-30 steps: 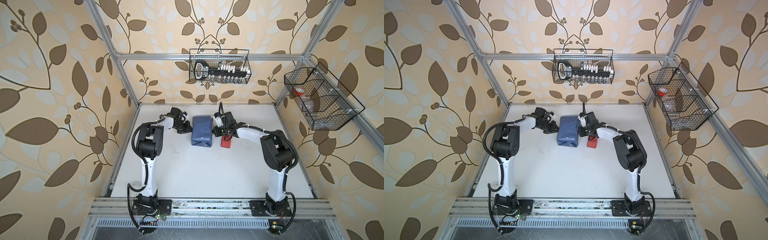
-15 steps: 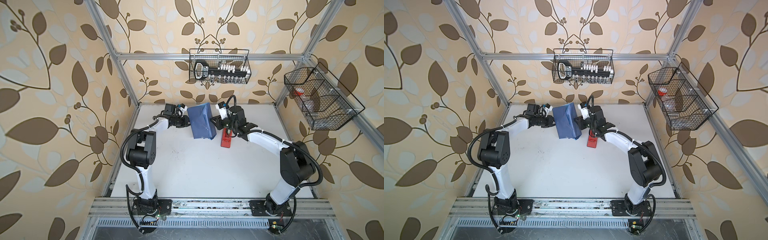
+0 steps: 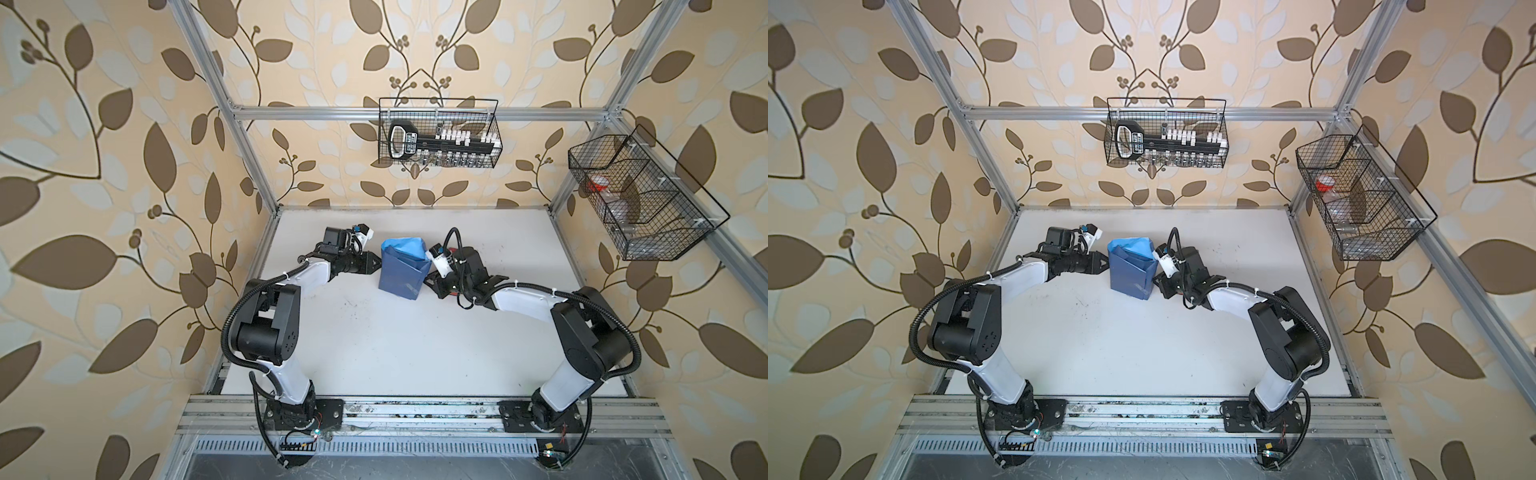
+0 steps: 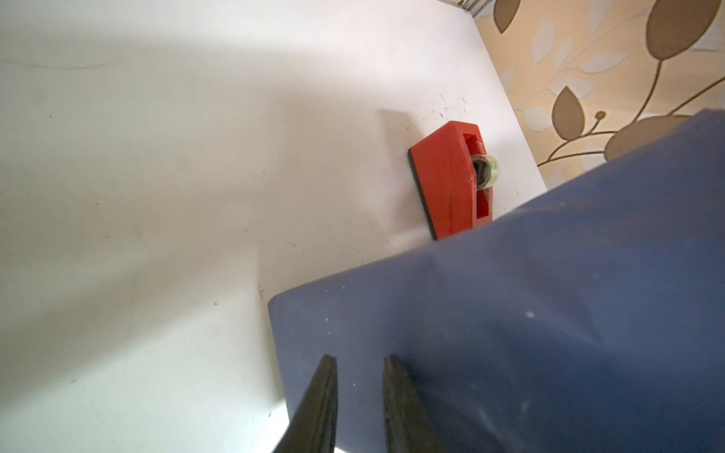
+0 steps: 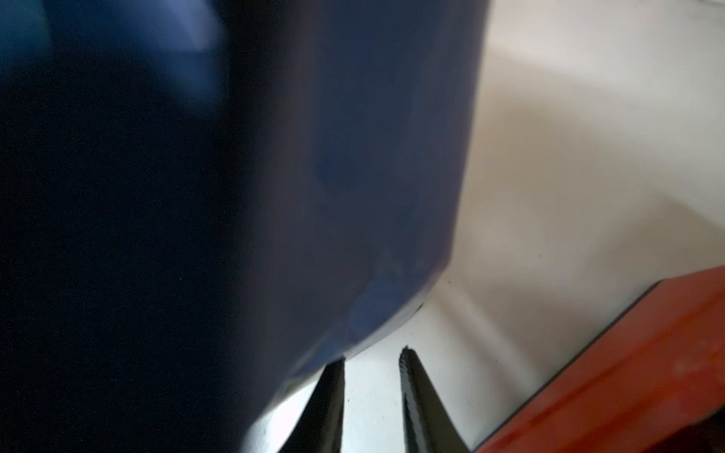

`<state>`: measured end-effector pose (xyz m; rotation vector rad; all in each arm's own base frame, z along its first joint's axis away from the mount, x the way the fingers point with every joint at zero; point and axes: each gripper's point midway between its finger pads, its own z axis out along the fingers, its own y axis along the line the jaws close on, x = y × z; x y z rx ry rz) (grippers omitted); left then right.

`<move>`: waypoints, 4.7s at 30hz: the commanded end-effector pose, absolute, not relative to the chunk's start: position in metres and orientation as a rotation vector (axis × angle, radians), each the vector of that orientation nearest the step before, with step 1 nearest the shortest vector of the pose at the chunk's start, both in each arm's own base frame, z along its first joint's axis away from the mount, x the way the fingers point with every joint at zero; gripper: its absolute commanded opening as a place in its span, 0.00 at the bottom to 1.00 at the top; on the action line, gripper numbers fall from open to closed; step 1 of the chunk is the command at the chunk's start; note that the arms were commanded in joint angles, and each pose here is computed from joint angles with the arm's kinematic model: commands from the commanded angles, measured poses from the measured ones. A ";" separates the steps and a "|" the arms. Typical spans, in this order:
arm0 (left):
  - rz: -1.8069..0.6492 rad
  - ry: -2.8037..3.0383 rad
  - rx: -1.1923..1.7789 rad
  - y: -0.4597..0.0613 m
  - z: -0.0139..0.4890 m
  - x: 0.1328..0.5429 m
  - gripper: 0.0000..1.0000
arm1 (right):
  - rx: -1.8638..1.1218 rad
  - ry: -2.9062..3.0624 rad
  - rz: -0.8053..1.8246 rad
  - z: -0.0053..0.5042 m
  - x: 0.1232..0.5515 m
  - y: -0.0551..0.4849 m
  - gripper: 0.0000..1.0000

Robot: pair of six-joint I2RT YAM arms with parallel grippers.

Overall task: Wrap a gift box in wrapping paper
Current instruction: Stand up the gift box at the center of the table, then smooth out the wrapping paper on the gift box.

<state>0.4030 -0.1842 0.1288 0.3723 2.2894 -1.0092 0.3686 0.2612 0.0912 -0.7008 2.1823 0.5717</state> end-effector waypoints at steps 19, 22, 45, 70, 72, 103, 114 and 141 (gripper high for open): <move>-0.888 2.496 0.026 -0.110 0.141 0.369 0.73 | -0.706 2.129 0.488 0.140 0.340 0.224 0.48; -0.859 2.440 0.018 -0.090 0.176 0.377 0.75 | -0.690 2.142 0.474 0.163 0.333 0.212 0.48; -0.550 1.492 2.027 -0.157 0.272 0.260 0.99 | -0.967 2.386 0.828 0.266 0.330 0.332 0.46; -0.475 1.683 1.930 -0.140 0.263 0.277 0.99 | -1.432 2.324 0.186 0.190 0.340 0.334 0.82; -0.474 1.693 1.933 -0.138 0.264 0.276 0.99 | -1.429 2.338 0.194 0.186 0.343 0.335 0.82; -0.512 1.595 1.951 -0.169 0.268 0.290 0.99 | -1.363 2.221 0.842 0.243 0.305 0.345 0.45; -0.540 1.481 2.094 -0.218 0.250 0.295 0.99 | -1.133 2.233 0.670 0.274 0.338 0.298 0.47; -0.642 1.521 2.384 -0.253 0.194 0.296 0.94 | -0.736 2.384 0.562 0.212 0.386 0.266 0.35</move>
